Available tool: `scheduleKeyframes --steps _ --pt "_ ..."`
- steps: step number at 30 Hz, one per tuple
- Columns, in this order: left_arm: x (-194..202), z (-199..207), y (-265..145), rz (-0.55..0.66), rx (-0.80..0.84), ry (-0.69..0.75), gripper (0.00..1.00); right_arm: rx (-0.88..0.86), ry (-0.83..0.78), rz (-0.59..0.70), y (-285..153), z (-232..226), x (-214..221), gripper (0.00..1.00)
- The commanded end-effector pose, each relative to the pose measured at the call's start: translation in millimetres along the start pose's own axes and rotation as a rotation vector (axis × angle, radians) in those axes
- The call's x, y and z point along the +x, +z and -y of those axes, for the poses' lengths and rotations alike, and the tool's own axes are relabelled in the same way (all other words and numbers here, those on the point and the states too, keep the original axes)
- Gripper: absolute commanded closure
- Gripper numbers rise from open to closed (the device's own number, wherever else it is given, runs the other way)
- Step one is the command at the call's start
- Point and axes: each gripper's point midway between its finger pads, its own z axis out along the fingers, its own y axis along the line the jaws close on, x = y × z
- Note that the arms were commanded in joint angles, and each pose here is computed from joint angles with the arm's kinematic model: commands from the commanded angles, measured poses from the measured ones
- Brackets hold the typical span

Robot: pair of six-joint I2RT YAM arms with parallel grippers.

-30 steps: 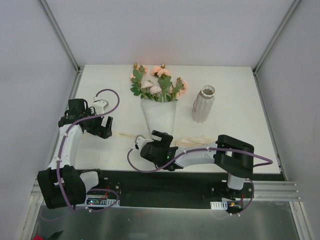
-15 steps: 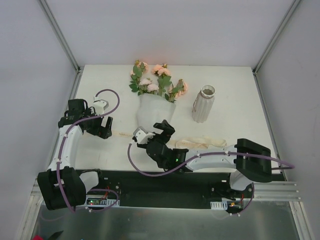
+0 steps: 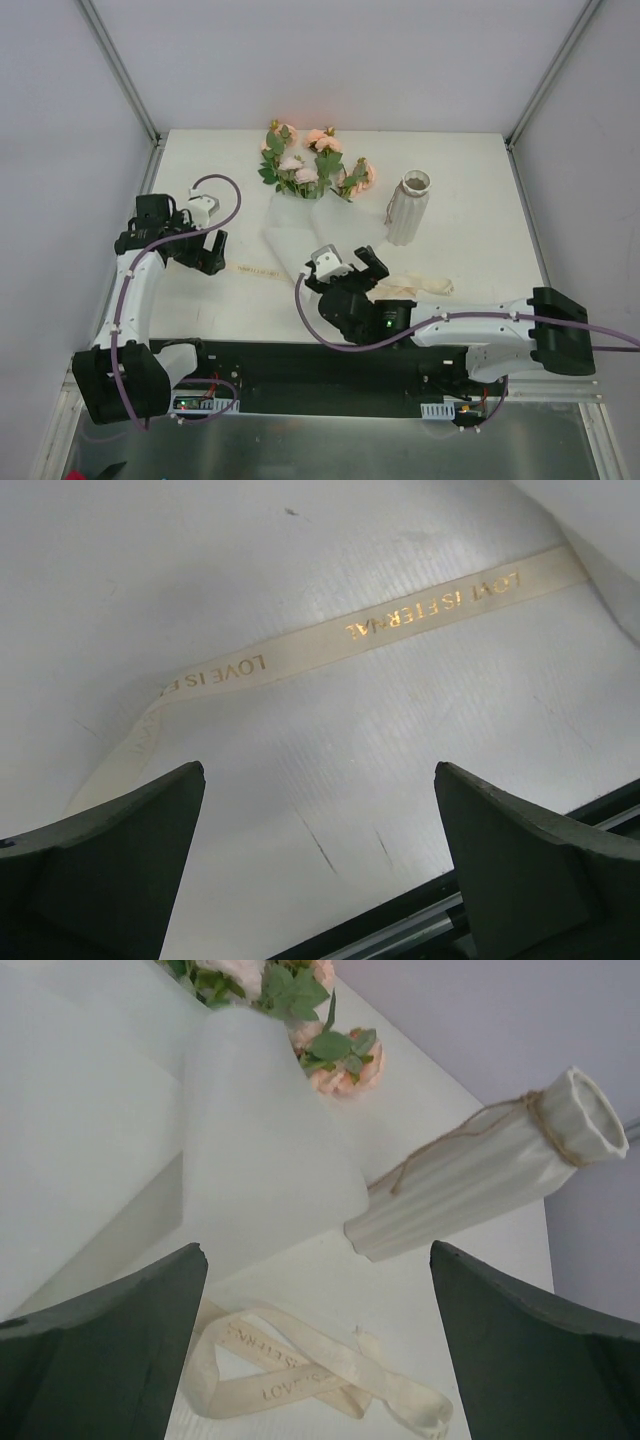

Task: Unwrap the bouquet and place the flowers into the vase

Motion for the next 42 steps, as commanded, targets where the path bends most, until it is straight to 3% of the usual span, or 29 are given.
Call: scheduleKeyframes --steps 1,3,5,7,8,9,11,17,22,28,31,38,42 --pt "-31.4 23.0 -15.5 0.067 0.048 0.068 0.01 0.086 0.152 -0.057 -22.2 35.0 20.6 0.03" --pt "-43.3 40.8 -14.4 0.072 0.081 0.12 0.01 0.114 0.125 -0.072 -34.2 50.3 30.1 0.03" --pt "-56.8 52.0 -12.8 0.072 0.109 0.136 0.01 0.146 0.27 -0.058 -42.6 64.3 24.1 0.03" --pt "-68.3 68.7 -7.2 0.062 0.158 0.166 0.01 0.191 0.201 -0.064 -54.1 91.4 33.0 0.03" --pt "-79.2 71.0 -1.2 0.048 0.17 0.166 0.01 0.209 0.38 -0.042 -56.6 96.9 21.9 0.03" --pt "-84.8 78.2 3.4 0.038 0.184 0.188 0.01 0.229 0.278 -0.054 -63.1 115.8 30.1 0.03" --pt "-98.3 81.6 19.2 0.008 0.191 0.21 0.01 0.238 0.35 -0.043 -65.4 116.3 25.1 0.03" --pt "-128.6 110.8 71.1 -0.068 0.276 0.291 0.01 0.234 0.234 0.019 -68.6 107.7 -11.9 0.03" --pt "-140.1 117.0 104.4 -0.112 0.297 0.314 0.01 0.227 0.323 0.055 -72.1 118.2 -24.9 0.03" --pt "-159.2 139.4 85.2 -0.038 0.312 0.398 0.01 0.234 0.376 0.074 -74.7 135.8 -27.1 0.03" --pt "-156.3 141.7 102.9 -0.069 0.286 0.447 0.01 0.245 0.383 0.071 -73.3 139.0 -26.6 0.03" --pt "-218.0 182.6 99.0 0.053 0.244 0.56 0.01 0.257 0.42 0.037 -71.8 142.0 -10.5 0.03" --pt "-225.1 202.4 91.9 0.082 0.219 0.629 0.01 0.265 0.431 0.023 -72.0 147.1 -0.7 0.03"
